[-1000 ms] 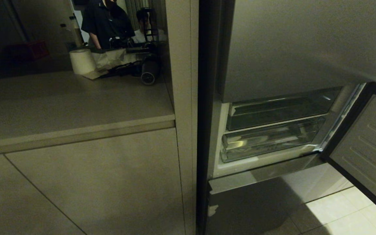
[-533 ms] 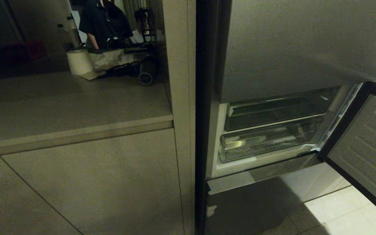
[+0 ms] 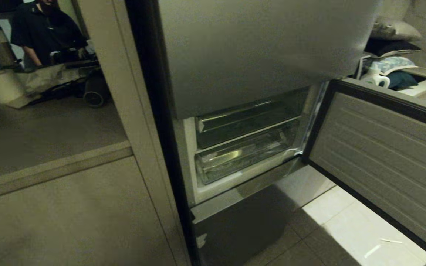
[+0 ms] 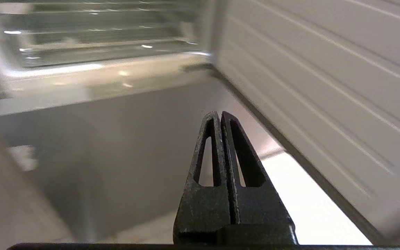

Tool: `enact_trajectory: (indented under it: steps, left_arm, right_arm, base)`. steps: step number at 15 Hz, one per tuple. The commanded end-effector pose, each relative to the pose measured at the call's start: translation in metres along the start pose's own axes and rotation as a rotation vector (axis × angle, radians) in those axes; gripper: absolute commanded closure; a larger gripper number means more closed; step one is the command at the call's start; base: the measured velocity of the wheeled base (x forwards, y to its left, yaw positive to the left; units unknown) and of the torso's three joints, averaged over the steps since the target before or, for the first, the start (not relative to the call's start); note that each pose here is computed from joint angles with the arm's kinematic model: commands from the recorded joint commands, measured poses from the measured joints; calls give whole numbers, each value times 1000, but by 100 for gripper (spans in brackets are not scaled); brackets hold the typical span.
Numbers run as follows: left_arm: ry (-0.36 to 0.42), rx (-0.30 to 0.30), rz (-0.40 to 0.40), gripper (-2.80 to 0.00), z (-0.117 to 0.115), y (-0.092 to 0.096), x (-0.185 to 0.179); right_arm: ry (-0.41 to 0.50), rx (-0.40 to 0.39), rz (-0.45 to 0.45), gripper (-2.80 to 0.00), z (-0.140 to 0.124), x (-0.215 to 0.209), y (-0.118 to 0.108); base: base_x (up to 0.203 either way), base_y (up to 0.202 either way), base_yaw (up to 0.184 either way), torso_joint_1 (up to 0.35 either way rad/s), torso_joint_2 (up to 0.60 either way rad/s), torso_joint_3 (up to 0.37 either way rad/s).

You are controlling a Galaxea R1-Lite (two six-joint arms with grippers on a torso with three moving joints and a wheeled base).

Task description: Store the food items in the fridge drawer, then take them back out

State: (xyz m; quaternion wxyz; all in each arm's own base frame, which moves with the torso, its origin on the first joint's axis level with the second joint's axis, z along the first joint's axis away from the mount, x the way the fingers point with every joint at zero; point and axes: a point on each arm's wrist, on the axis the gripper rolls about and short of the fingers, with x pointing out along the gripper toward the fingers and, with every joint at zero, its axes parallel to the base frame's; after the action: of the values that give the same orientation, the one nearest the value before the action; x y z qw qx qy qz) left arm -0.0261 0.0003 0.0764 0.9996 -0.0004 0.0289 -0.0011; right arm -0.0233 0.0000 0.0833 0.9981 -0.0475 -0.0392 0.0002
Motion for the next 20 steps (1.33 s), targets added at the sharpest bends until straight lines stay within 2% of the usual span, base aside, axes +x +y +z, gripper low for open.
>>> enact_trajectory:
  steps: [1,10,20]
  left_arm:
    - [0,0,1,0,0,0,0]
    - [0,0,1,0,0,0,0]
    - [2,0,1,0,0,0,0]
  right_arm:
    - [31,0,3,0,-8,2,1]
    - [28,58,1,0,-8,2,1]
    - [28,78,-6,0,-8,2,1]
  base:
    - [1,8,-180,-1,6,6]
    - [1,7,-166,3,3,-1]
    - [1,0,-7,0,1,0]
